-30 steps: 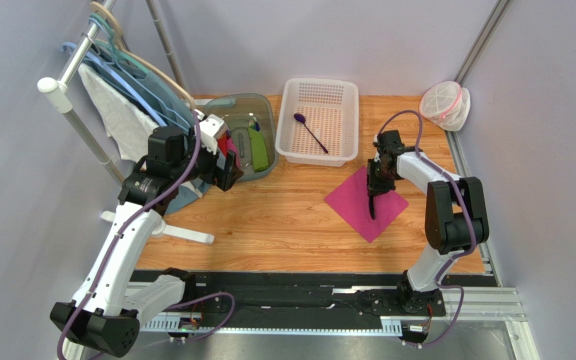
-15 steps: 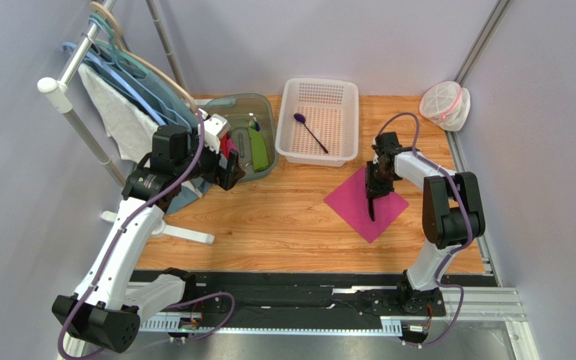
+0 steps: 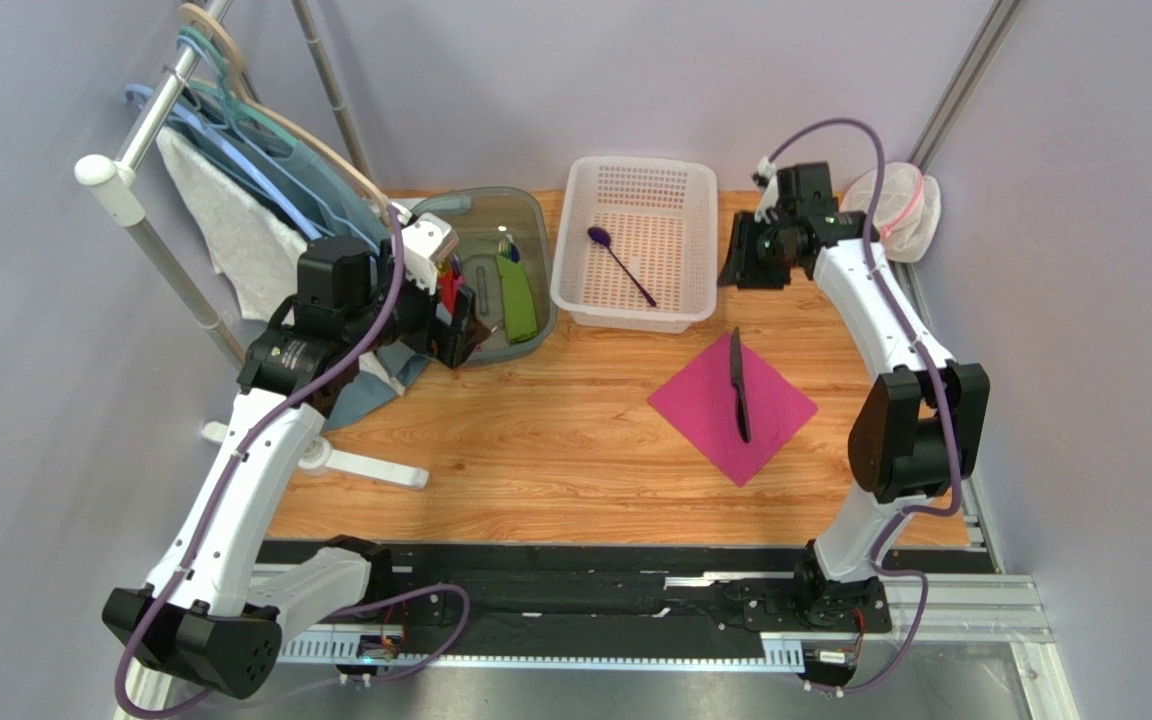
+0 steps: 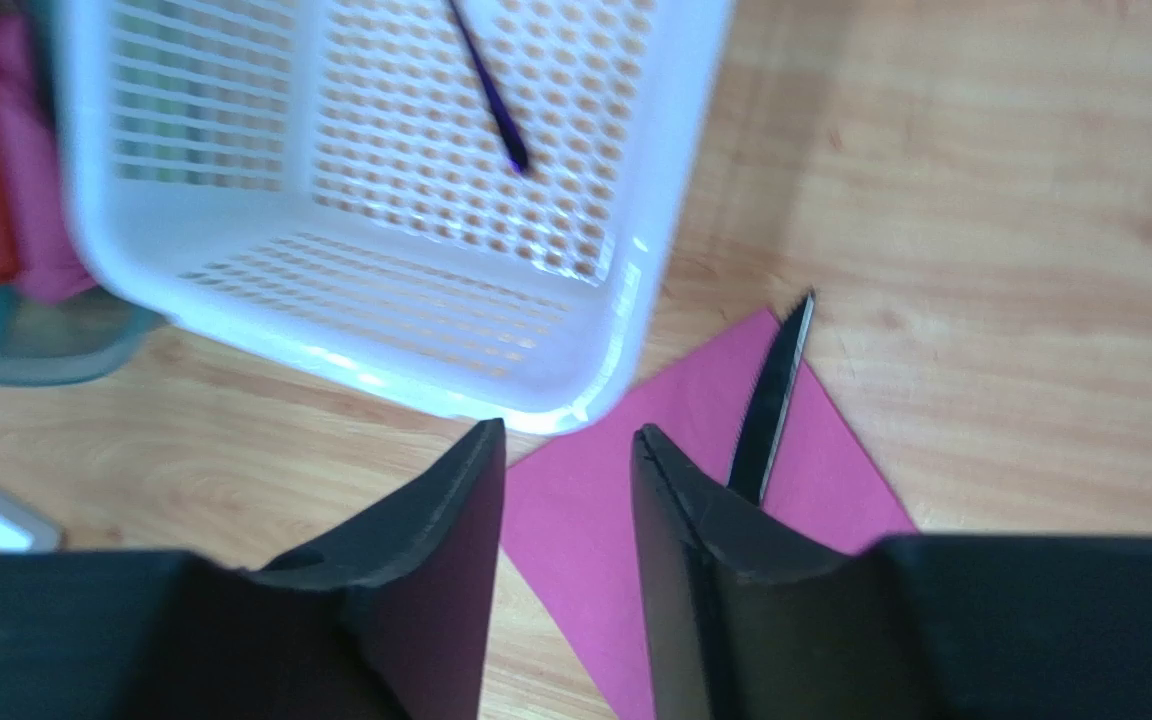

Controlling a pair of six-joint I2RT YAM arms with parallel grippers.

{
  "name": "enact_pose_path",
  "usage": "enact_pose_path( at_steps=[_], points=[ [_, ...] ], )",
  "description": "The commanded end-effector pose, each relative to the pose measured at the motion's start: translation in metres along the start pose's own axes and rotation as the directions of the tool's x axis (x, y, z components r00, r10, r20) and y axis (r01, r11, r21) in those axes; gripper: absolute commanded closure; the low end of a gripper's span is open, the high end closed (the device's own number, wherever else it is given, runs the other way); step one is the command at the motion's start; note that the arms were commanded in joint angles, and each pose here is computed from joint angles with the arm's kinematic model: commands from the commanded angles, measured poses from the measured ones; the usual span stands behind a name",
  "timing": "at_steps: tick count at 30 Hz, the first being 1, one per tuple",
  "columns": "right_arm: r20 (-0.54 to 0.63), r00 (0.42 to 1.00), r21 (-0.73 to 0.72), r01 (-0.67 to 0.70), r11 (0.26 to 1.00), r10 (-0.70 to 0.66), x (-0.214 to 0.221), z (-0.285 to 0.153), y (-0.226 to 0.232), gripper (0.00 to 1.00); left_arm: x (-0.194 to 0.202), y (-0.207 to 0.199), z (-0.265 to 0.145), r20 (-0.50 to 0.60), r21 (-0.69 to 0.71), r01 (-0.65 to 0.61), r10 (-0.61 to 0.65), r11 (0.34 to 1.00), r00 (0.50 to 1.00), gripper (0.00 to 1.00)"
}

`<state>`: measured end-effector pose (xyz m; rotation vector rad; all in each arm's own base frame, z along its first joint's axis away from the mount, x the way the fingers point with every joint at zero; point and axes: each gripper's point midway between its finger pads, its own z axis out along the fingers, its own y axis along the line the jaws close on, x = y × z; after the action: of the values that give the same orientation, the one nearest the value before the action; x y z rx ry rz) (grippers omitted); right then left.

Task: Place the utensils on the paper napkin and roll it up

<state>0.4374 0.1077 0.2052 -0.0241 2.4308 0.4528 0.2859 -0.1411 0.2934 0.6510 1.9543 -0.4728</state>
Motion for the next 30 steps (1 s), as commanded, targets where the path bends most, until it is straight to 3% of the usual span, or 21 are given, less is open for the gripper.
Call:
enact_pose_path(
  at_steps=[1, 3, 5, 6, 7, 9, 17, 30],
  points=[
    [0.072, 0.987, -0.178, 0.154, 0.972, -0.143, -0.044, 0.012, 0.044, 0.51, -0.02, -0.001, -0.004, 0.051, 0.007, -0.05, 0.05, 0.999, 0.997, 0.01],
    [0.122, 0.972, -0.199, 0.224, 0.954, -0.203, -0.068, 0.017, 0.059, 0.42, -0.02, -0.001, -0.005, 0.05, 0.002, -0.051, 0.051, 0.999, 0.997, 0.01],
    [0.1, 0.966, -0.193, 0.256, 0.947, -0.24, -0.069, 0.049, 0.063, 0.34, -0.018, 0.001, -0.004, 0.041, -0.008, -0.048, 0.048, 0.999, 0.998, 0.01],
    [0.147, 0.947, -0.191, 0.311, 0.931, -0.286, -0.085, 0.048, 0.07, 0.31, -0.017, 0.002, -0.004, 0.037, -0.011, -0.05, 0.051, 0.999, 0.998, 0.01],
    [0.114, 0.948, -0.199, 0.315, 0.928, -0.297, -0.078, 0.073, 0.067, 0.29, -0.016, 0.004, -0.004, 0.028, -0.02, -0.048, 0.049, 0.999, 0.998, 0.01],
    [0.148, 0.926, -0.209, 0.372, 0.905, -0.347, -0.087, 0.082, 0.082, 0.26, -0.013, 0.006, -0.005, 0.02, -0.033, -0.049, 0.05, 0.998, 0.999, 0.01],
    [0.06, 0.901, -0.186, 0.433, 0.882, -0.429, -0.05, 0.174, 0.07, 0.41, -0.009, 0.014, -0.002, -0.015, -0.059, -0.069, 0.068, 0.996, 0.998, 0.01],
    [-0.068, 0.857, -0.128, 0.501, 0.856, -0.511, 0.001, 0.23, 0.05, 0.56, -0.011, 0.018, 0.007, -0.026, -0.058, -0.075, 0.074, 0.995, 0.997, 0.01]
  ],
)
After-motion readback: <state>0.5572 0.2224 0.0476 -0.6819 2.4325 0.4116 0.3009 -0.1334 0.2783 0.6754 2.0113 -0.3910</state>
